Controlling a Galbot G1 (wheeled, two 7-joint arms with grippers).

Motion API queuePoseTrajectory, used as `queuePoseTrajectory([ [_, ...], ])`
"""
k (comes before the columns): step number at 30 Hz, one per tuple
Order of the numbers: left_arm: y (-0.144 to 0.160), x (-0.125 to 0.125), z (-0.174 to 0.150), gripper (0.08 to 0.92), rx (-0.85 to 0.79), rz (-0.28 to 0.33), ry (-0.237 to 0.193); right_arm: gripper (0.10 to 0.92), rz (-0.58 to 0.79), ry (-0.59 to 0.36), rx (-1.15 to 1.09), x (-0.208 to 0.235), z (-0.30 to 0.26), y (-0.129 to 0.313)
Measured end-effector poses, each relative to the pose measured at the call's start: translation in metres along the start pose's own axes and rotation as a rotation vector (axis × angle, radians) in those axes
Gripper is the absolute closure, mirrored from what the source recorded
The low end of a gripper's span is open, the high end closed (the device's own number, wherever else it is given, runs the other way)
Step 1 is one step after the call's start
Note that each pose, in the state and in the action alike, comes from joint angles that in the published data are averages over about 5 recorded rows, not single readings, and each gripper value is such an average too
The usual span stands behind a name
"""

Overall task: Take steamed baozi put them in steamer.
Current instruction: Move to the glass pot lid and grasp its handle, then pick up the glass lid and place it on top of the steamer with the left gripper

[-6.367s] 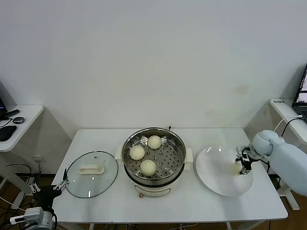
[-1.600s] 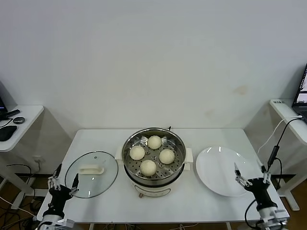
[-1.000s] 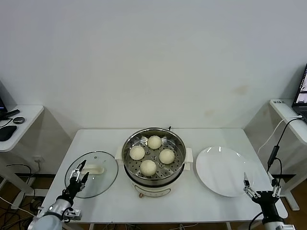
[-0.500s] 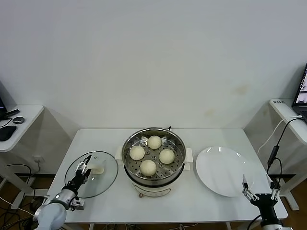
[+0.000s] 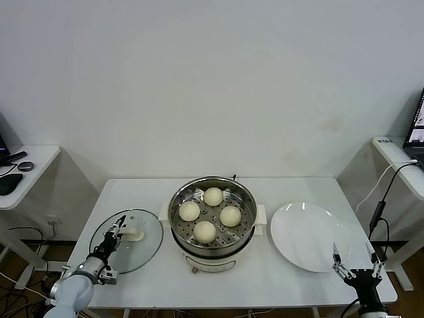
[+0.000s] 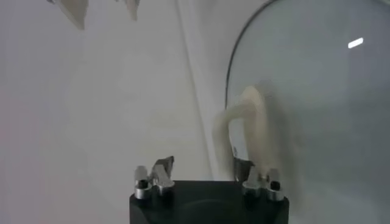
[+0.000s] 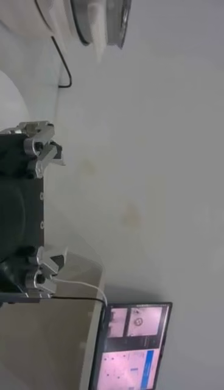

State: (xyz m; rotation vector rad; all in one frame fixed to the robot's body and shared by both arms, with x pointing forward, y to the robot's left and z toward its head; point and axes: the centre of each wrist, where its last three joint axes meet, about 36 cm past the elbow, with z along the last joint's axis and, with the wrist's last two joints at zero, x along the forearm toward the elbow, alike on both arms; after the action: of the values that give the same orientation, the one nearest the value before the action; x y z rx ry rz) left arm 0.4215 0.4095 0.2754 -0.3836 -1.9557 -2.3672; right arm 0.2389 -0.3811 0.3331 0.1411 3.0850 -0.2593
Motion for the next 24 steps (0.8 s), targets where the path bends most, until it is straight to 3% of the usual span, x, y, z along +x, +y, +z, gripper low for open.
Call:
queuePoseTrajectory([
  [9,-0.003,0.005,0.001,0.775,0.031,-0.034,0.016,0.2,-0.015,-0.007,0.018,0.001,-0.003,-0.001],
  [12,0.001,0.01,0.003,0.827,0.038,-0.061,0.029,0.2,-0.025,-0.009,0.021,0.001,-0.004,0.001],
  [17,0.019,0.024,0.004,0.832,0.051,-0.11,0.061,0.2,-0.045,-0.015,0.028,0.0,-0.004,0.003],
  [24,0.067,0.062,0.002,0.832,0.091,-0.162,0.153,0.2,-0.07,-0.015,0.033,-0.002,-0.003,0.006],
])
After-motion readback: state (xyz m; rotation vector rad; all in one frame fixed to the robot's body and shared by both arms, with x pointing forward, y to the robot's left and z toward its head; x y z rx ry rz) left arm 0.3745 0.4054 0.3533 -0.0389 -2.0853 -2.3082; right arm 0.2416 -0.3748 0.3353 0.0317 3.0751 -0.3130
